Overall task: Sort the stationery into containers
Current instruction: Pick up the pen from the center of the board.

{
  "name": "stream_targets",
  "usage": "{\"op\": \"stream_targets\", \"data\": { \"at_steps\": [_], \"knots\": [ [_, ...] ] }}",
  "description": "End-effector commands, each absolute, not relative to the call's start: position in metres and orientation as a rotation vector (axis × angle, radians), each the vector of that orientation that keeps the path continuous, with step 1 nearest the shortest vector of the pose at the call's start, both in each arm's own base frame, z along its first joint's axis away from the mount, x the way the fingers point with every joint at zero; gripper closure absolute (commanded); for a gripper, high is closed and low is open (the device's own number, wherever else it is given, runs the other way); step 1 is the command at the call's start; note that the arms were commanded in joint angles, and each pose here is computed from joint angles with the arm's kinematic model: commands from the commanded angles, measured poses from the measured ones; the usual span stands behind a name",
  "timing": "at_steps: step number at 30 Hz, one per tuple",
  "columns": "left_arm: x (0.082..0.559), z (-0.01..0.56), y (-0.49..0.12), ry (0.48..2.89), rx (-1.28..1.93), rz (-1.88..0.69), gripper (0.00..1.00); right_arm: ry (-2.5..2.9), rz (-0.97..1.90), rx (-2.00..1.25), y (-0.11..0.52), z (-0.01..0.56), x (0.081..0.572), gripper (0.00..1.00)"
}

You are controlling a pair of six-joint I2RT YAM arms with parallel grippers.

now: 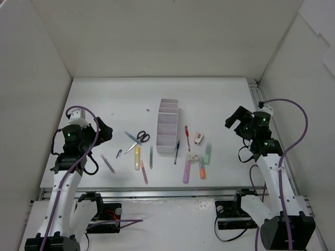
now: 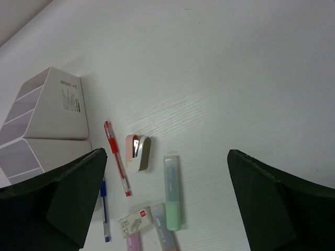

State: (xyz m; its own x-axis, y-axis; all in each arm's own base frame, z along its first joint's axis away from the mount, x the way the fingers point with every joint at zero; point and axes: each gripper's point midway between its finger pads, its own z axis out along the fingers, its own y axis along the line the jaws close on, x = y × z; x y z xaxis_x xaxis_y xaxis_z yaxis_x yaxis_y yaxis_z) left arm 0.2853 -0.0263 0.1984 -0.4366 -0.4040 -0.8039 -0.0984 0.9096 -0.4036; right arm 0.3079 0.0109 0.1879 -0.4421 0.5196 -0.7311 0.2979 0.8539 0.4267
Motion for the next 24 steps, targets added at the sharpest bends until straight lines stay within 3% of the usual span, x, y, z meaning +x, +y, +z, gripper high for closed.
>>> {"op": "stream_targets", "data": {
  "at_steps": [1,7,15,24],
  "knots": [
    [0.295,0.21,-0.024,1.984,-0.374,-0.352,0.01,2.007,0.313,0.568,0.013,0.203,0.312,0.02],
    [0.296,0.199,-0.024,2.012,-0.372,-0.346,0.0,2.086,0.352,0.502,0.029,0.187,0.314,0.02],
    [0.303,0.197,-0.028,2.024,-0.353,-0.369,0.01,2.208,0.366,0.281,0.098,0.167,0.313,0.02],
    [0.301,0.192,-0.027,2.031,-0.344,-0.362,0.01,2.345,0.344,-0.017,0.173,0.122,0.277,0.05]
  ]
}}
